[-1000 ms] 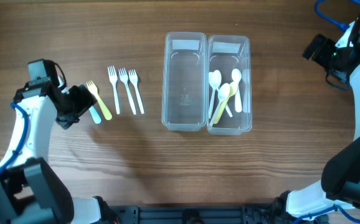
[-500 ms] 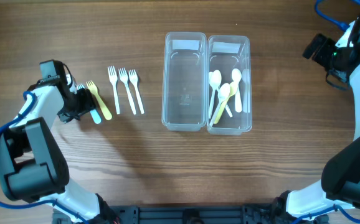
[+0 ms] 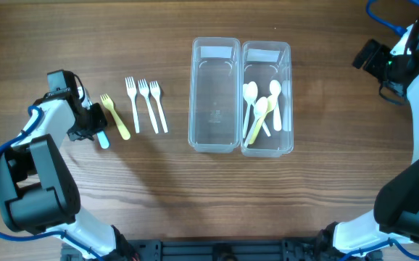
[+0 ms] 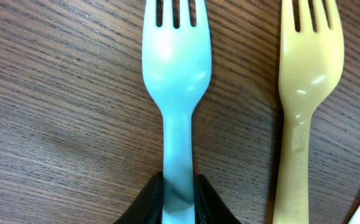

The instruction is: Pack container

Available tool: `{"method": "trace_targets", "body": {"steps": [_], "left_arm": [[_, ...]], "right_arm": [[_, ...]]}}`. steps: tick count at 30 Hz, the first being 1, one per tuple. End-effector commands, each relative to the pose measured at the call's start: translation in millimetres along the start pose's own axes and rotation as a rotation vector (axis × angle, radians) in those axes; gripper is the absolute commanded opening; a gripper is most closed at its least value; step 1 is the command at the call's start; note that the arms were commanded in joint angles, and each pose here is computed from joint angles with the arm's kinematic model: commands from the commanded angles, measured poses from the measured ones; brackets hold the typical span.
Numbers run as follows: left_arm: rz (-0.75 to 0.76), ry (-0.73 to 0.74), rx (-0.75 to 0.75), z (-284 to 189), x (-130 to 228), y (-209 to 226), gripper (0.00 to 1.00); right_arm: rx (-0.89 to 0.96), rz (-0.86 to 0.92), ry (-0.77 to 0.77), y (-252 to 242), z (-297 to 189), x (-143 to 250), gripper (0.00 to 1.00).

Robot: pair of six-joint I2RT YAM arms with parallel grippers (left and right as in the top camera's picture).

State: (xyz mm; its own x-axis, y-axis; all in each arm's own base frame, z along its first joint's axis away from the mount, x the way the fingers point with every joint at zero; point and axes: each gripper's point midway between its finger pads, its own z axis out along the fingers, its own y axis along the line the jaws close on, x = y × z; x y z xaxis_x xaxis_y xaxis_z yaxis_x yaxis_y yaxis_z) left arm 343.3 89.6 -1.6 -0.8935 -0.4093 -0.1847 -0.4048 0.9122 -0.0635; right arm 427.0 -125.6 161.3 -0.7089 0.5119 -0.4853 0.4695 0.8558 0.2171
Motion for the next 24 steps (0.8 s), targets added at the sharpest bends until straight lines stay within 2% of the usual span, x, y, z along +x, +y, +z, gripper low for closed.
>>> {"method": "trace_targets", "body": {"steps": [1, 6, 10, 11, 12, 14, 24], "left_arm": [[0.000, 0.004, -0.002, 3.0, -1.5, 1.8, 0.09], [0.007, -0.053, 0.082, -21.5, -19.5, -17.2, 0.05], [0.077, -0.173, 0.096, -68.2, -49.8, -44.4, 0.08], [0.084, -0.180, 0.062, -68.7, -50.0, -42.0, 0.11], [0.084, -0.165, -0.015, -64.9, -45.8, -30.9, 0.31], [0.092, -0.132, -0.073, -56.2, -39.6, -19.2, 0.44], [0.108, -0.051, -0.106, -6.5, -36.3, -6.5, 0.39]], "right_arm": [[-0.018, -0.003, -0.001, 4.7, 0.5, -1.7, 0.99], [-0.019, -0.003, -0.006, 5.1, 0.5, -3.0, 1.00], [-0.019, -0.003, -0.007, 5.1, 0.5, -3.1, 1.00], [-0.019, -0.003, -0.006, 5.1, 0.5, -2.9, 0.99], [-0.019, -0.003, -0.004, 4.9, 0.5, -2.5, 0.99], [-0.019, -0.003, -0.004, 4.9, 0.5, -2.4, 1.00], [-0.015, -0.001, 0.011, 4.0, 0.5, 1.3, 0.99]]}}
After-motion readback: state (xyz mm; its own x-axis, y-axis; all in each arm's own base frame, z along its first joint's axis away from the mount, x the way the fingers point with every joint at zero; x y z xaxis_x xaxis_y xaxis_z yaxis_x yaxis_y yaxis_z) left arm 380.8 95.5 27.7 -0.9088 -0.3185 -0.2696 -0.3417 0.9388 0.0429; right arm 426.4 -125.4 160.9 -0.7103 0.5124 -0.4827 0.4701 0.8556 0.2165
